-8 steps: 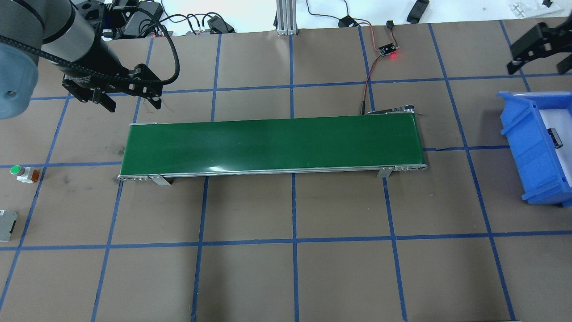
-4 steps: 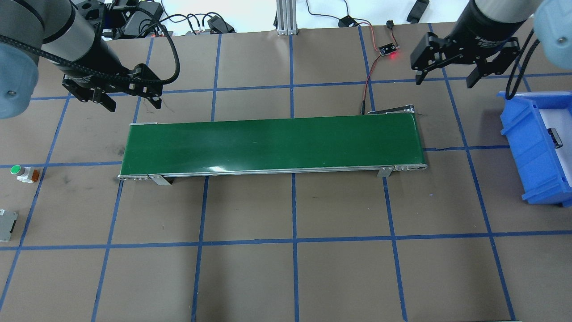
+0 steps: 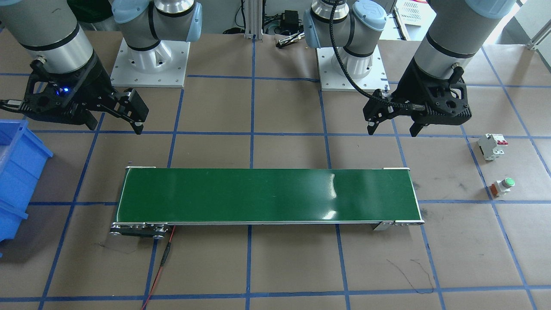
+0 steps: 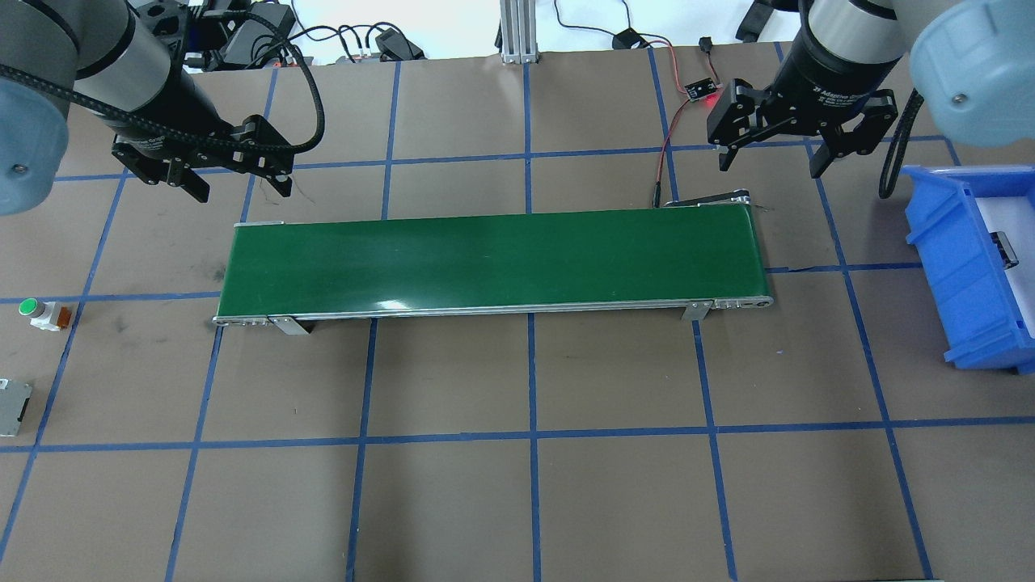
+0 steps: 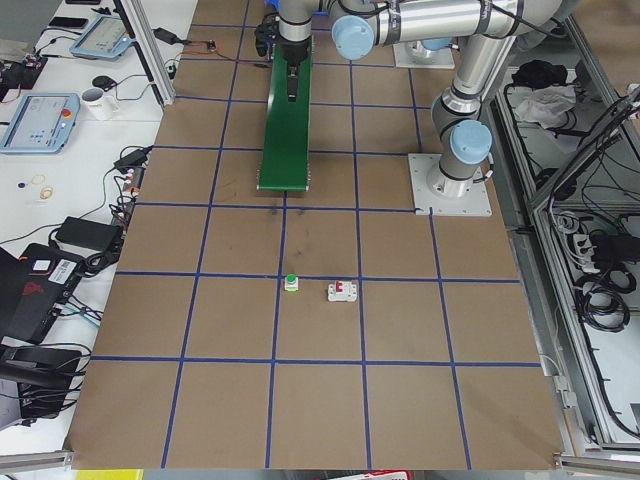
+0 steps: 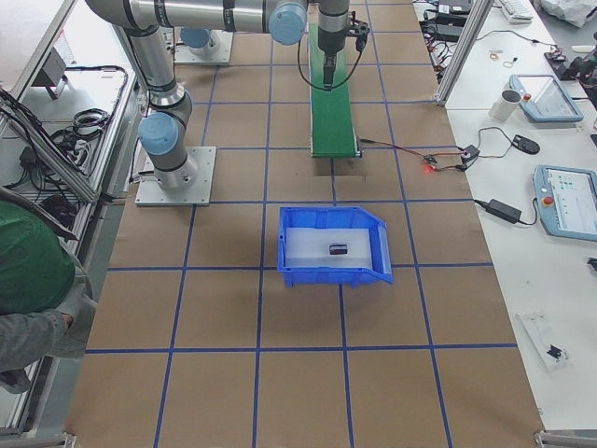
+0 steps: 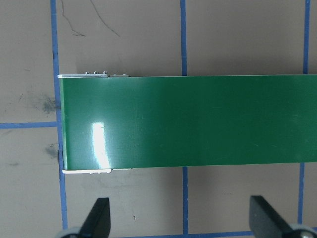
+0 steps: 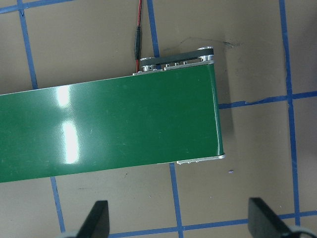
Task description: Move capacitor from left to right
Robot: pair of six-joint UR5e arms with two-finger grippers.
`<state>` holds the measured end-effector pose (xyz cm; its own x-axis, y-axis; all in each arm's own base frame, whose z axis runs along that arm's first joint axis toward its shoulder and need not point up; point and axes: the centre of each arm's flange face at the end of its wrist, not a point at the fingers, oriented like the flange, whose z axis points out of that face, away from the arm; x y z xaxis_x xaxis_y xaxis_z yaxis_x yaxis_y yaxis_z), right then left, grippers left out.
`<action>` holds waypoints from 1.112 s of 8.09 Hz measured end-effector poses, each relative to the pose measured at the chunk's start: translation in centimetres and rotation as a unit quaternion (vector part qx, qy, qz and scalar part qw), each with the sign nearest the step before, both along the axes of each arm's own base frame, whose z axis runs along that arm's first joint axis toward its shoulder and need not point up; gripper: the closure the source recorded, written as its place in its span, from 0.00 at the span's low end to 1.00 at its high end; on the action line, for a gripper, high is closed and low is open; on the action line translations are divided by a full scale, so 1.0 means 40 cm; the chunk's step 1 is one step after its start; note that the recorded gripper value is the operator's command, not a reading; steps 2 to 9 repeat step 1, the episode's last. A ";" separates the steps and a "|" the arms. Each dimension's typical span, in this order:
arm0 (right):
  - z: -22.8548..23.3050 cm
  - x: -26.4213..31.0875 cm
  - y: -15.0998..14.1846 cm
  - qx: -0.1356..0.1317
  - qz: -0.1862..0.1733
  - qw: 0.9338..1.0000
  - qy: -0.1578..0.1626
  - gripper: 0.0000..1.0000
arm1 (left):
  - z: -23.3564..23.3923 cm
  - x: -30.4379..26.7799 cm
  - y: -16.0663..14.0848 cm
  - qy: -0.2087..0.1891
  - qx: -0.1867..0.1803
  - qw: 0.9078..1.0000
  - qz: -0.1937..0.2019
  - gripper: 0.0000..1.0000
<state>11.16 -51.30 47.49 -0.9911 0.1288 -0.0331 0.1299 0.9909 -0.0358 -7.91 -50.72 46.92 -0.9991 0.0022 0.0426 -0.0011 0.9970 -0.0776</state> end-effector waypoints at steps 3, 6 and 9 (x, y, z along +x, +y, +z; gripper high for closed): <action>-0.003 0.001 0.000 0.001 0.000 1.000 0.000 0.00 | 0.000 0.000 0.000 0.000 0.000 1.000 0.000 0.00; -0.003 0.001 0.000 0.001 0.000 1.000 0.000 0.00 | 0.000 0.000 0.000 0.000 0.000 1.000 0.000 0.00; -0.003 0.001 0.000 0.001 0.000 1.000 0.000 0.00 | 0.000 0.000 0.000 0.000 0.000 1.000 0.000 0.00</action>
